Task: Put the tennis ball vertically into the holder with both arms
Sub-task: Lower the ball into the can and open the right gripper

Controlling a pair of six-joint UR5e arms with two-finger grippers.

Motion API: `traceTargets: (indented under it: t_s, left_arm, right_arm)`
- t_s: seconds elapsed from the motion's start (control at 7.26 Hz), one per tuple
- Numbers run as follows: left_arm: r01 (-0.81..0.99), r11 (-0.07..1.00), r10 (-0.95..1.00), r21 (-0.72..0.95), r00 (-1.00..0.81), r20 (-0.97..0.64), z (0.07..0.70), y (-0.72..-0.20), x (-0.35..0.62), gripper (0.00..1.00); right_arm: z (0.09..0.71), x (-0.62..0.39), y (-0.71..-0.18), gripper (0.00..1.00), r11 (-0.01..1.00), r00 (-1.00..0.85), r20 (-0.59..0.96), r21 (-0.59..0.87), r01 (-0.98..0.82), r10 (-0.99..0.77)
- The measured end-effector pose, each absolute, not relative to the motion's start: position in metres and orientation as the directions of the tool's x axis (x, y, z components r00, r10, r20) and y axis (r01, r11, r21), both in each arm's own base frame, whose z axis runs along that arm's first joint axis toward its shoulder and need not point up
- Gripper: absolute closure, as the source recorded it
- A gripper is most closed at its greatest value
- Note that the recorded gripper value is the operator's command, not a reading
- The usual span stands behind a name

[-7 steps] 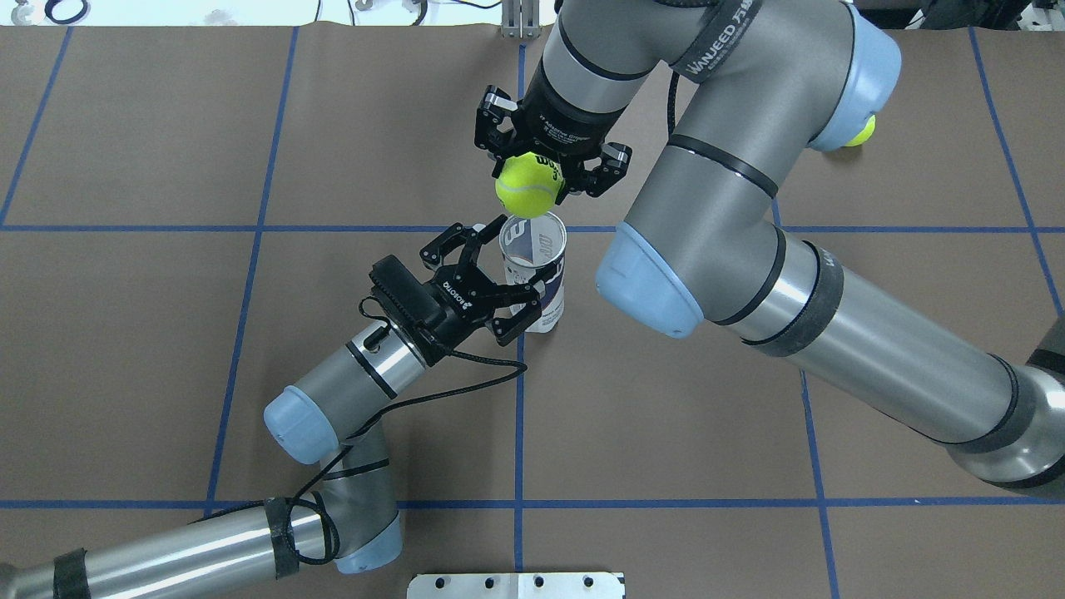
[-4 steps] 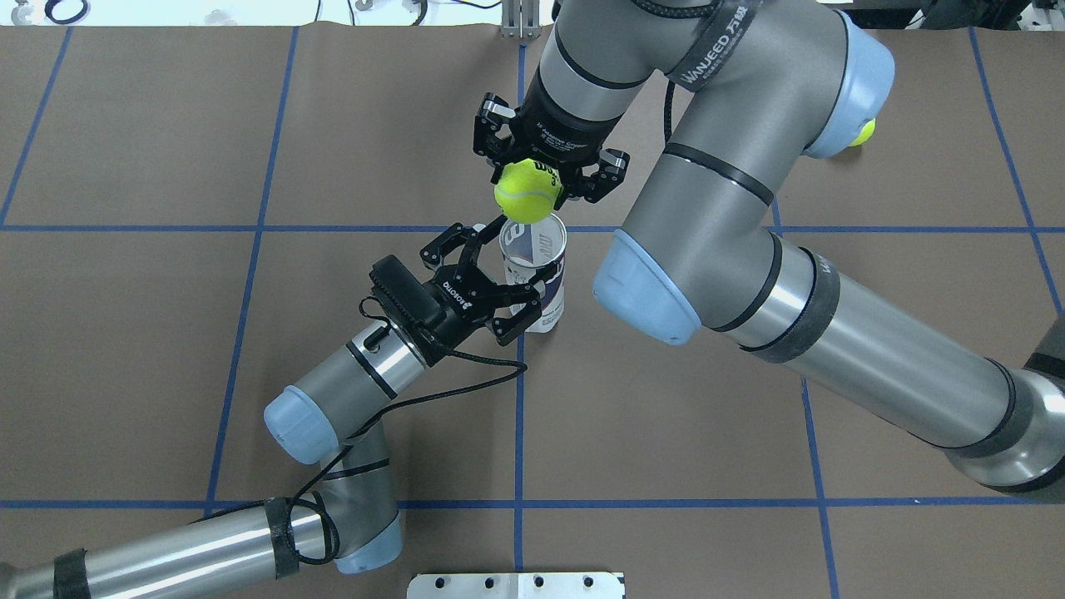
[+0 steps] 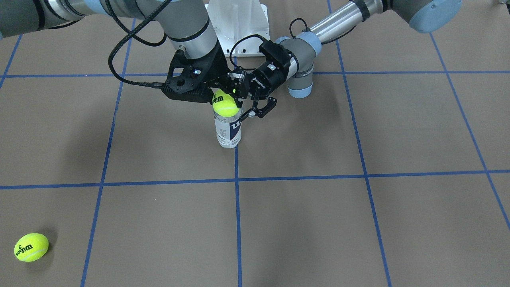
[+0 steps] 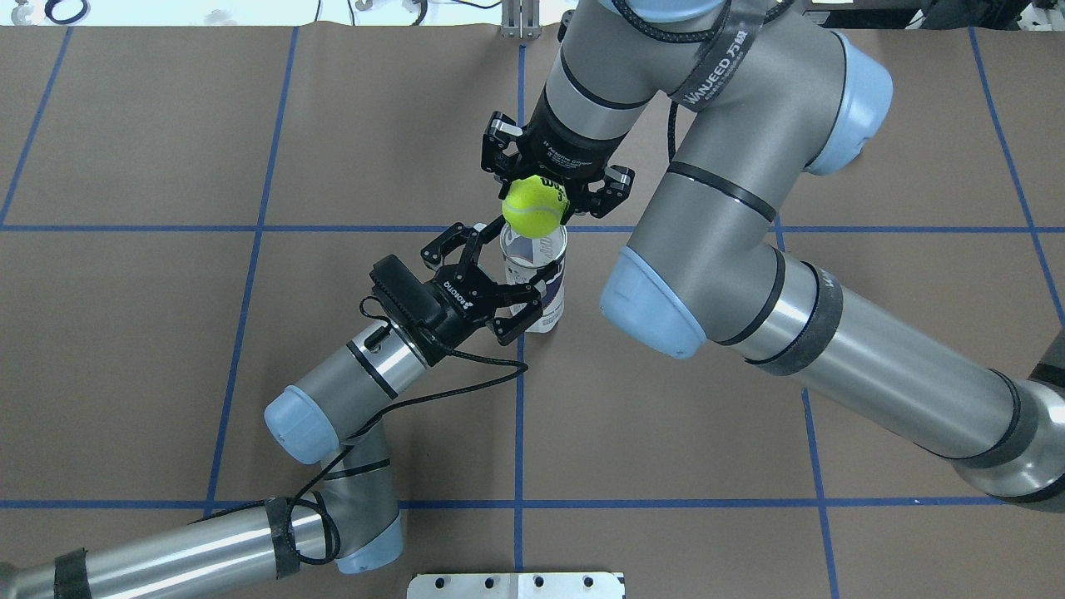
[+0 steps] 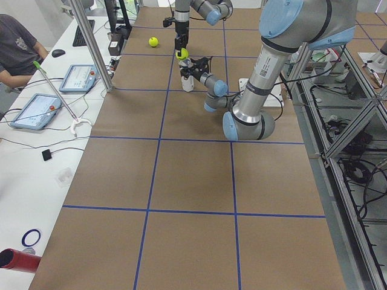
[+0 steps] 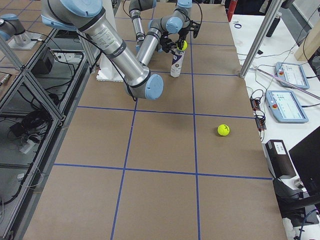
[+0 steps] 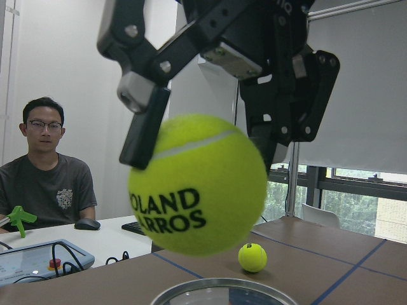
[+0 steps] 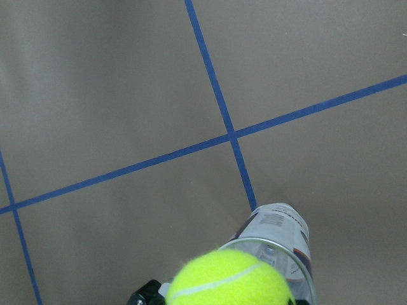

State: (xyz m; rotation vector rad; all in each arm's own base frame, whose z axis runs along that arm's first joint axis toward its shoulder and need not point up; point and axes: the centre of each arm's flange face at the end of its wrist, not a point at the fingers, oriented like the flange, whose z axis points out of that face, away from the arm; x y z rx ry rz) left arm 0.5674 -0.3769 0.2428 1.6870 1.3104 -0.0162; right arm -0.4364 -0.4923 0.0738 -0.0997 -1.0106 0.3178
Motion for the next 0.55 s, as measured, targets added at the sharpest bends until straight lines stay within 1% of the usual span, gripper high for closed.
traceTargets:
  t_s: [0.14,0.28,0.41,0.55]
  left_arm:
    - [0.751,0.042,0.738,0.659,0.422,-0.527,0.2424,-0.3769,0.5674,0.12]
    - [0.752,0.041,0.738,0.658,0.421,-0.527,0.2416,-0.3769,0.5674,0.12]
    - [0.752,0.041,0.738,0.658,0.421,-0.527,0.2411,-0.3769,0.5675,0.12]
    - [0.753,0.04,0.738,0.657,0.421,-0.527,0.2402,-0.3769,0.5674,0.12]
  right_arm:
    - [0.0757,-0.4374,-0.4915,0.65,0.95,0.492,0.814,-0.229,-0.214,0.308]
    - [0.0773,-0.4394,-0.49,0.56,0.95,0.495,0.813,-0.23,-0.211,0.307]
    - [0.0787,-0.4417,-0.4882,0.42,0.95,0.497,0.812,-0.231,-0.208,0.306]
    - [0.0797,-0.4435,-0.4865,0.23,0.951,0.499,0.811,-0.232,-0.205,0.305]
